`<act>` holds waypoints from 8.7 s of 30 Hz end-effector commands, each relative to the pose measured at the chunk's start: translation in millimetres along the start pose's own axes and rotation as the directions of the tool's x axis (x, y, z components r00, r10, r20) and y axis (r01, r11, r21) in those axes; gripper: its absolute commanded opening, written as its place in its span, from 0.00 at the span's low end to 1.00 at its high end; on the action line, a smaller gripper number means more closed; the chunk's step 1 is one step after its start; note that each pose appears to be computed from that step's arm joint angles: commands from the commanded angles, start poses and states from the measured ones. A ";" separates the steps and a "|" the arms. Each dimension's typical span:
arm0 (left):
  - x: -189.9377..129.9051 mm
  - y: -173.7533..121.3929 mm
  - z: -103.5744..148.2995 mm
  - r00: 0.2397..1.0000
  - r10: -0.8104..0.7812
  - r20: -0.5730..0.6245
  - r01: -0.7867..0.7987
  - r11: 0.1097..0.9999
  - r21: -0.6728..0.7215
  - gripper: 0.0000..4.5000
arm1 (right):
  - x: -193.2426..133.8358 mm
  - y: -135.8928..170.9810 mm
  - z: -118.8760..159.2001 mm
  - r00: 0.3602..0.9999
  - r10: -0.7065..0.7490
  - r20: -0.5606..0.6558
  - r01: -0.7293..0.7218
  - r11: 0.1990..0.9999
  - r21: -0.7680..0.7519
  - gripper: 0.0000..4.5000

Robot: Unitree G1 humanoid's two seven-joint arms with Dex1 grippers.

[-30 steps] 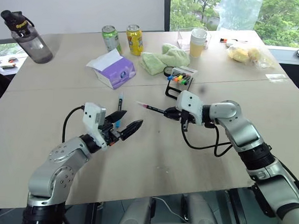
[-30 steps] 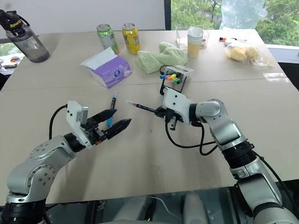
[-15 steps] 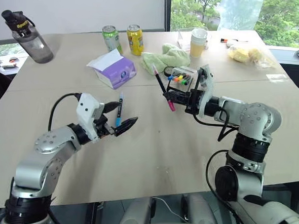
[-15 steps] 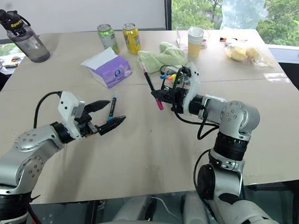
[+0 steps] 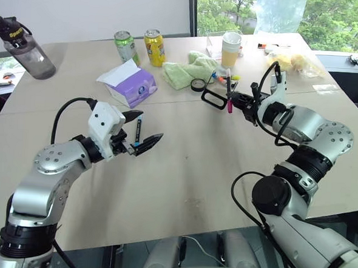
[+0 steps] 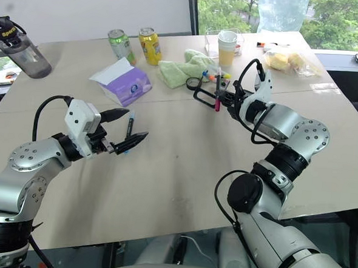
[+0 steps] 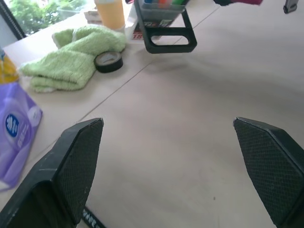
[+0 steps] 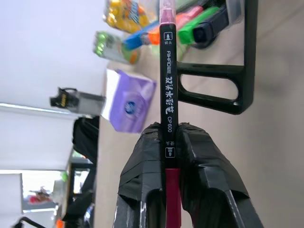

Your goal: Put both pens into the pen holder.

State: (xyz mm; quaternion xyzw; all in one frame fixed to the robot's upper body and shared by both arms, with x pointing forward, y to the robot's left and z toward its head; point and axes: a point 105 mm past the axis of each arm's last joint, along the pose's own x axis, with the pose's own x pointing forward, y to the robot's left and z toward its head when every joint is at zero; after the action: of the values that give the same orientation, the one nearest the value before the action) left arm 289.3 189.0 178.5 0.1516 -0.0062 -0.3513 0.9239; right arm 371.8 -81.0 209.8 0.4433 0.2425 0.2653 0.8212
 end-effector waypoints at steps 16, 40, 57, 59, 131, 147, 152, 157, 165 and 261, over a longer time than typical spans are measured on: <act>-0.8 13.6 8.9 1.000 0.014 0.018 -0.015 0.998 0.058 1.00 | 12.0 50.8 -71.1 0.973 0.137 -0.186 -0.113 0.984 0.136 0.00; -0.3 11.6 10.3 1.000 0.007 0.029 -0.008 0.998 0.055 1.00 | 3.2 58.4 -71.8 0.986 0.081 -0.144 -0.046 0.971 0.235 0.00; -5.4 -4.9 19.7 0.990 -0.107 0.088 0.119 0.982 -0.147 1.00 | 7.7 55.0 -56.8 0.991 0.049 -0.126 -0.010 0.957 0.289 0.00; -7.7 -9.2 22.0 0.986 -0.139 0.097 0.155 0.971 -0.182 1.00 | 8.1 55.1 -55.2 0.991 0.048 -0.122 -0.009 0.953 0.302 0.00; -8.8 13.0 -18.1 0.996 0.087 -0.038 -0.093 0.964 -0.250 1.00 | -22.0 53.7 -55.5 0.905 0.220 -0.364 -0.423 0.547 -0.722 0.99; 15.8 41.2 -78.3 0.874 0.313 -0.371 -0.438 0.839 -0.324 1.00 | -52.5 3.1 -58.4 0.850 0.170 -0.498 -0.517 0.091 -0.851 0.99; 14.4 45.9 -102.6 0.782 0.366 -0.504 -0.571 0.745 -0.344 1.00 | -54.7 2.2 -57.8 0.856 0.169 -0.488 -0.506 0.089 -0.858 0.99; 15.9 24.5 -124.4 0.756 0.292 -0.586 -0.561 0.750 -0.350 0.89 | -55.1 -0.5 -57.3 0.863 0.164 -0.478 -0.496 0.085 -0.864 1.00; 11.5 31.9 -127.1 0.730 0.315 -0.606 -0.583 0.749 -0.313 0.11 | -56.8 -5.6 -57.3 0.866 0.155 -0.476 -0.491 0.081 -0.867 1.00; 33.8 -8.0 28.5 0.998 -0.010 0.067 0.018 0.993 -0.121 0.98 | 5.2 52.5 -18.6 0.917 0.327 -0.230 -0.011 -0.554 -0.832 0.01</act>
State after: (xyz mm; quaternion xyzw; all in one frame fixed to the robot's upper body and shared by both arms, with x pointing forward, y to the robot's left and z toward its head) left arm 307.8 149.9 186.3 0.0704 0.0113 -0.3691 0.9267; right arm 350.3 -41.2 235.6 -0.4242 -0.2498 0.4545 0.7424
